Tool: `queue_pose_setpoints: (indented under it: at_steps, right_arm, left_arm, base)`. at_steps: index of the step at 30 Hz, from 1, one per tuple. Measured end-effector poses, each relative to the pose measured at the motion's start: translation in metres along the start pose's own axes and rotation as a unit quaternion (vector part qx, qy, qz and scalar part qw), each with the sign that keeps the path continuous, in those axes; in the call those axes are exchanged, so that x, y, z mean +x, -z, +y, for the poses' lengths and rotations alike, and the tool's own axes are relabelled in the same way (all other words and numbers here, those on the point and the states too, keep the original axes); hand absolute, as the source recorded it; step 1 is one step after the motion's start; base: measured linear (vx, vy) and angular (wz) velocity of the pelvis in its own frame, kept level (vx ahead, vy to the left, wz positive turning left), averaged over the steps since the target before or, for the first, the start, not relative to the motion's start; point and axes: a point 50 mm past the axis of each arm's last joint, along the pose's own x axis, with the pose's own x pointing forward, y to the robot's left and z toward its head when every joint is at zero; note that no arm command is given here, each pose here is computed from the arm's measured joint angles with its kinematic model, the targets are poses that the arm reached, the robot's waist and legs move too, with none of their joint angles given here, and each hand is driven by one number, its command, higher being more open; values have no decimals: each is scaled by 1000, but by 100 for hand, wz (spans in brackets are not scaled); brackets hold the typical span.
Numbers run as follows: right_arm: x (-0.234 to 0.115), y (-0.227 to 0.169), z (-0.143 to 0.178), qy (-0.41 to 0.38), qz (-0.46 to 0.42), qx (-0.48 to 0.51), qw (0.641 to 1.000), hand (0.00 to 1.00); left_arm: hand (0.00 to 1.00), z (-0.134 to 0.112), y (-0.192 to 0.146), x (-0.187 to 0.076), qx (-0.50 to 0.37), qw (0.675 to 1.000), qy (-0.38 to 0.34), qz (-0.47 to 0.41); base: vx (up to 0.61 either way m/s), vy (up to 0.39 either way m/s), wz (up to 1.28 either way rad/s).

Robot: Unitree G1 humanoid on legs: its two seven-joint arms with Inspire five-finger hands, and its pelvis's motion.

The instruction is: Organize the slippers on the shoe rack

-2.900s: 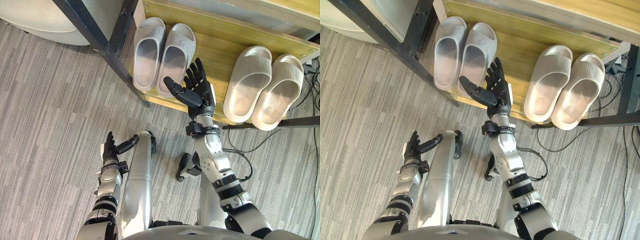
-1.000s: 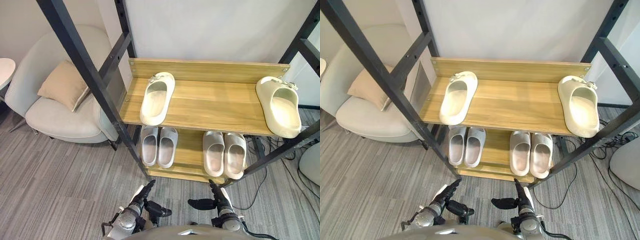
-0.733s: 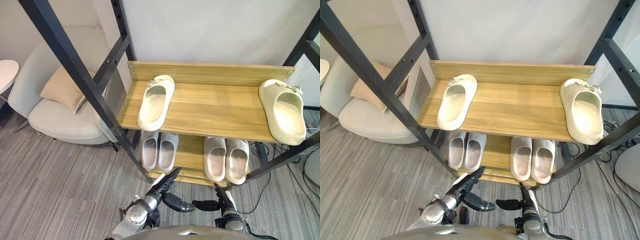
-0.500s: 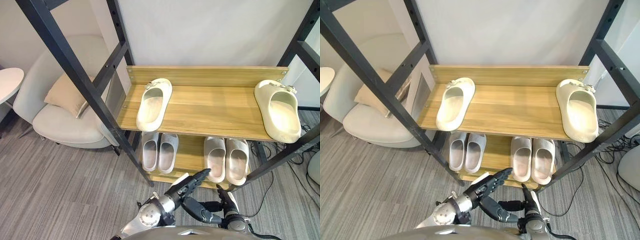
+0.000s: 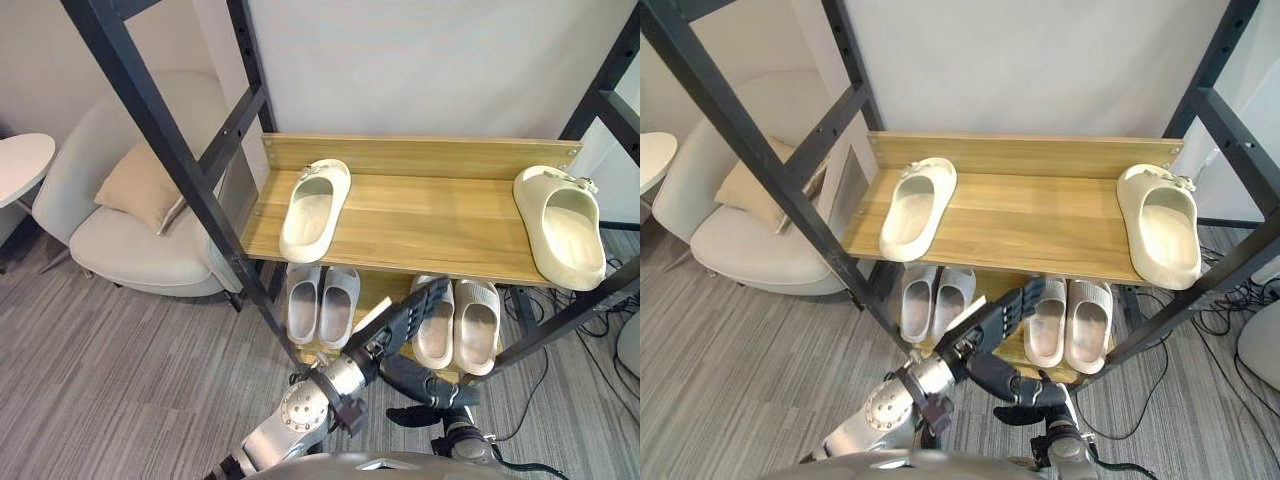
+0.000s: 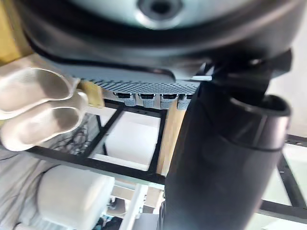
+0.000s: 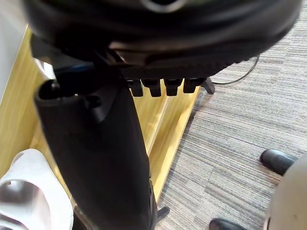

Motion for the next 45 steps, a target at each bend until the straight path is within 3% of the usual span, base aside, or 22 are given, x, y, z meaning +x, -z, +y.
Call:
queue_pose_setpoints:
  at_steps: [9, 12, 19, 28, 32, 45]
  right_arm:
    - [-2, 9, 4, -2, 21, 11, 1000, 100]
    - [-2, 10, 4, -2, 22, 9, 1000, 100]
    - [-2, 10, 5, -6, 22, 9, 1000, 100]
    - [-2, 9, 3, -8, 21, 14, 1000, 100]
    - [-1, 9, 3, -8, 21, 16, 1000, 100]
    - [-1, 10, -1, -3, 24, 29, 999, 100]
  left_arm:
    - [100, -10, -74, 27, 10, 985, 4, -172]
    - [100, -4, -104, 32, 52, 968, -17, -243]
    - [100, 20, -141, 40, 179, 928, -87, -316]
    - [100, 65, -158, 45, 332, 877, -170, -303]
    - [100, 89, -170, 44, 415, 837, -212, -286]
    - [100, 160, -176, 21, 598, 727, -300, -154]
  base:
    - [-24, 0, 4]
    - [-50, 2, 7]
    - [-9, 1, 1]
    - [0, 0, 0]
    - [-13, -1, 3]
    - [0, 0, 0]
